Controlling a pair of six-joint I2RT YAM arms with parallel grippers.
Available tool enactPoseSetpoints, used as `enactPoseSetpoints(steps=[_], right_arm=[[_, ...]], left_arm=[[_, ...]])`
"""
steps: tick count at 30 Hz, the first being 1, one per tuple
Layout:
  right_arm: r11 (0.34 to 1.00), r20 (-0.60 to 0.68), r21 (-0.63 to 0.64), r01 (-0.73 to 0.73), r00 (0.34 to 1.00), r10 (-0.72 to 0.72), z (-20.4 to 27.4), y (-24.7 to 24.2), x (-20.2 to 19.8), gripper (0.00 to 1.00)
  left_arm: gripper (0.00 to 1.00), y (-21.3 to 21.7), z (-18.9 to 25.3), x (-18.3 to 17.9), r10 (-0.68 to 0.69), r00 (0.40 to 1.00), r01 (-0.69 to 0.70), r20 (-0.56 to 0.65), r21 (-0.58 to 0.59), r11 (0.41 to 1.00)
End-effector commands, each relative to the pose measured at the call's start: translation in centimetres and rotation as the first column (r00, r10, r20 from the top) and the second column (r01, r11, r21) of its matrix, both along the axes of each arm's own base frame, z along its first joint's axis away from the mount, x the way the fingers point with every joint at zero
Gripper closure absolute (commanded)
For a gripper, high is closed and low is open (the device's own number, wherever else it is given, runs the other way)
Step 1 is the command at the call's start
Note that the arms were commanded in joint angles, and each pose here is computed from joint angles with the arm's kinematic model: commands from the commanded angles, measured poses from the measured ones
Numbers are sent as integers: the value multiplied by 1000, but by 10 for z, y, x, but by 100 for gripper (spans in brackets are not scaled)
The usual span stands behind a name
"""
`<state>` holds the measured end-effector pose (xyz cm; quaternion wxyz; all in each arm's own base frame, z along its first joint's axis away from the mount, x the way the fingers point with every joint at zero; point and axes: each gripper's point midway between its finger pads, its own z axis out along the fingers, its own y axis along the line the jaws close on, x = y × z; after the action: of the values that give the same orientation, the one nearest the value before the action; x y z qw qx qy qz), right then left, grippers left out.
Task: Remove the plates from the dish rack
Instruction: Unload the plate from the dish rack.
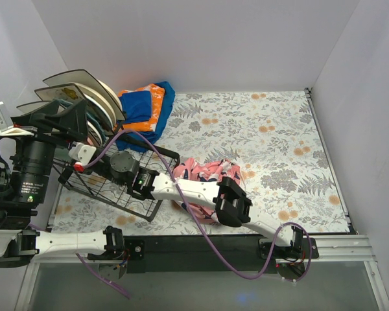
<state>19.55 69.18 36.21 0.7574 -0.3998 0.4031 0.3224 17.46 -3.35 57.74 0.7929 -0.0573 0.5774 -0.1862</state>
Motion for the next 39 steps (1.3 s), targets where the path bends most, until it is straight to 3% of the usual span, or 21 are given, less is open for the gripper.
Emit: enactPoseSetpoints(steps=[1,9,39], right_arm=[[997,165,57,-58,985,48,43,-8,-18,99],[989,253,125,-84,966,50,74,-14,-47,99],[956,288,287,-53,957,-33,138,-54,-60,99]], left_arm=[[28,3,4,-1,1,1000,-1,6,-1,1000],[28,9,9,-2,8,1000,-8,5,-16,1000],[28,28,20,-4,30,1000,-31,-4,-42,999]])
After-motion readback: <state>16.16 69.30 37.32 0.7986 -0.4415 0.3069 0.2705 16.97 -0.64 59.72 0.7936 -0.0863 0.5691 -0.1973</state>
